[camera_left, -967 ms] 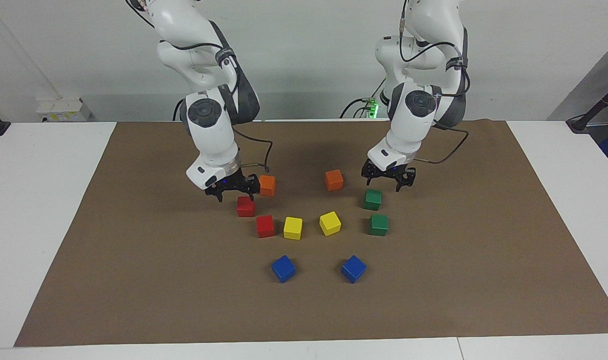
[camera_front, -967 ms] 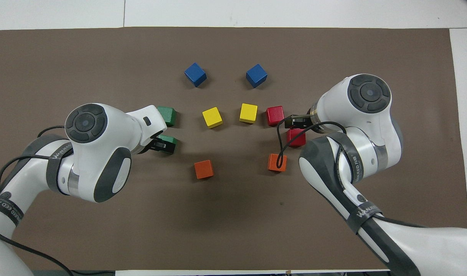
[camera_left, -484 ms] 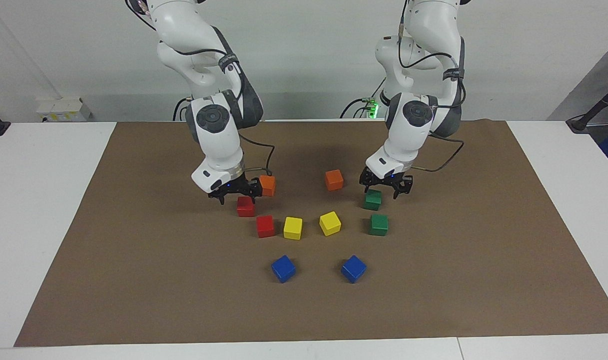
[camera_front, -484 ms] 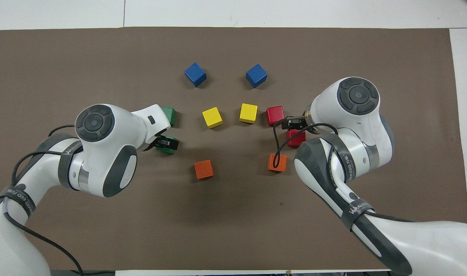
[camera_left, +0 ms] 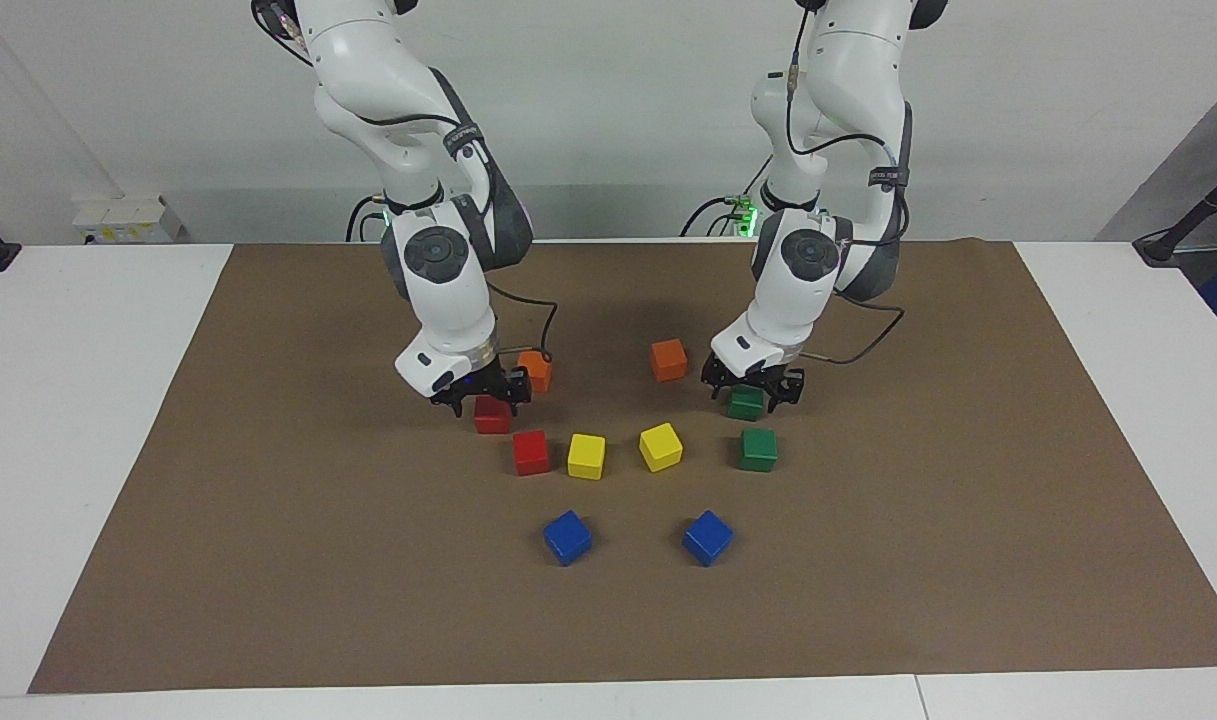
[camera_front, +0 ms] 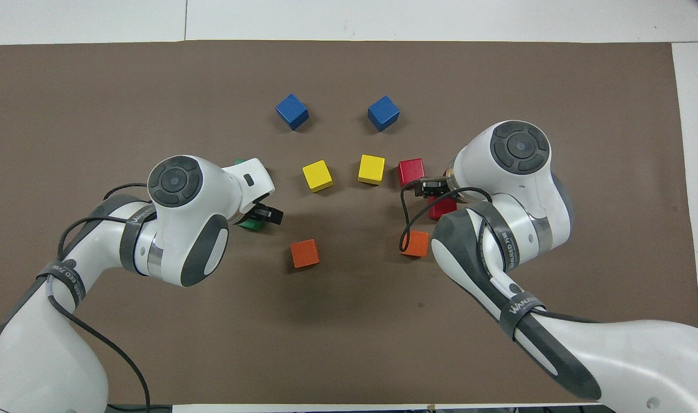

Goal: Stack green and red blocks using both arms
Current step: 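Grasp and lift the green block and the red block with both grippers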

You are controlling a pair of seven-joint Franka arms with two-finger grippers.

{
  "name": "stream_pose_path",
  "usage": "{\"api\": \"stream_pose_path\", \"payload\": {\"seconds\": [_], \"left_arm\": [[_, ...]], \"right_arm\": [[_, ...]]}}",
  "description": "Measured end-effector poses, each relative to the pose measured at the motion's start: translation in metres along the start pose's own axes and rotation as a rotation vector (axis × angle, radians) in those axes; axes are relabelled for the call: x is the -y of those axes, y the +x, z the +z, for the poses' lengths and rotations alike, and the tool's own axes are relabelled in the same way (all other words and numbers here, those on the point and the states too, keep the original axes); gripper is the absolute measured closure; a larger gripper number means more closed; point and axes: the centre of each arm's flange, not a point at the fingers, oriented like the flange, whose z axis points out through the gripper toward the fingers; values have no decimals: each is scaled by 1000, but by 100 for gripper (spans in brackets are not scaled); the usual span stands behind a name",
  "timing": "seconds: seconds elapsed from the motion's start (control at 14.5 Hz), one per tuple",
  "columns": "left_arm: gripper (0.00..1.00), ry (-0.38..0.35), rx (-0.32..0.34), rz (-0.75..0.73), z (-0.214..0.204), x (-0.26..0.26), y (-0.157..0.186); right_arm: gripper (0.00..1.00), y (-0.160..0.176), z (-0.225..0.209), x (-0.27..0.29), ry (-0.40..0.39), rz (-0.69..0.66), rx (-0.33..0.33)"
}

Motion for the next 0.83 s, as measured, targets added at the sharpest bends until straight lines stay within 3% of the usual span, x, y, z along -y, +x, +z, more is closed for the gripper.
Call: {"api": "stream_pose_path", "payload": {"seconds": [0.69, 0.83], "left_arm": [[0, 2, 33, -3, 4, 2, -3], [19, 2, 35, -3, 4, 2, -3]], "right_arm": [[10, -19, 30, -3, -16, -8, 45], [9, -21, 33, -4, -20, -9, 51]]}}
